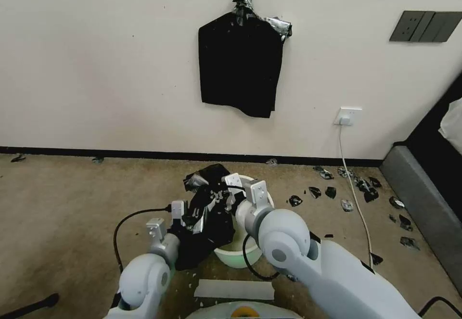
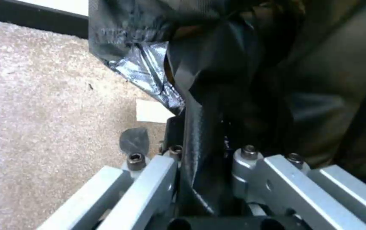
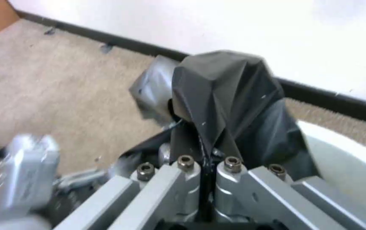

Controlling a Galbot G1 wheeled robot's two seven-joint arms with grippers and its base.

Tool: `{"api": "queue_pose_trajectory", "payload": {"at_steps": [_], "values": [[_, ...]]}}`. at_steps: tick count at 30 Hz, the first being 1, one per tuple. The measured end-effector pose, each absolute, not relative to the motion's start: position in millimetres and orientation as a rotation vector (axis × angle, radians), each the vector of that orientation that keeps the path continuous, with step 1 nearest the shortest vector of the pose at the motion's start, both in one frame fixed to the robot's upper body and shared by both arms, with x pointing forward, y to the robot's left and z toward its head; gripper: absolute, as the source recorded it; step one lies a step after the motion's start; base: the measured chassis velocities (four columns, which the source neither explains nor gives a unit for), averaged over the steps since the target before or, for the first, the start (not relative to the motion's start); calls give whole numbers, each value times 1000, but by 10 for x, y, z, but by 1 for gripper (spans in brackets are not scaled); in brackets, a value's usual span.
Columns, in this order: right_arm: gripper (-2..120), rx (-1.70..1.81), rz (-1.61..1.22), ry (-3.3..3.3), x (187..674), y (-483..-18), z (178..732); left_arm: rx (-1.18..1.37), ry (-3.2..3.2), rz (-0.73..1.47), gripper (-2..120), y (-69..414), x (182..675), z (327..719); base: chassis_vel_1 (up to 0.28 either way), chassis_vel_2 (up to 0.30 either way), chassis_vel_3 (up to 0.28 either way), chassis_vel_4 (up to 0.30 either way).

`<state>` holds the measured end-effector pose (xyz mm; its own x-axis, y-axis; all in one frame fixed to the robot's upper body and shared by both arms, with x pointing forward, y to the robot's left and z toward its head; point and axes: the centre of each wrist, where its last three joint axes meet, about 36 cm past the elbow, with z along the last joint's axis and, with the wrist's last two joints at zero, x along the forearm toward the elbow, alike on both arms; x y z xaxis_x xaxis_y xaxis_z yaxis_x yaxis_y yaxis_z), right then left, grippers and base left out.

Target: Place a trash bag onto the trash bin.

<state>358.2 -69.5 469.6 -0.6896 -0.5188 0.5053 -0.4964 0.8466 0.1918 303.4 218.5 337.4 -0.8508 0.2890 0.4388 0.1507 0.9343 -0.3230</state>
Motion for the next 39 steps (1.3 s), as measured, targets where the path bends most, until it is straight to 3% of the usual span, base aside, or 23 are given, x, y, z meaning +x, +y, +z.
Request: {"api": "queue_pose_trajectory", "payload": {"at_steps": [20, 39], "values": [[0, 607, 56, -2547, 4037, -978, 4627, -333, -2800, 455, 7, 2383, 2702, 3405, 0, 0, 0, 0], [0, 533, 204, -2555, 4089, -1502, 4576, -385, -2959, 728, 7, 2547, 2617, 3270, 0, 0, 0, 0]]}}
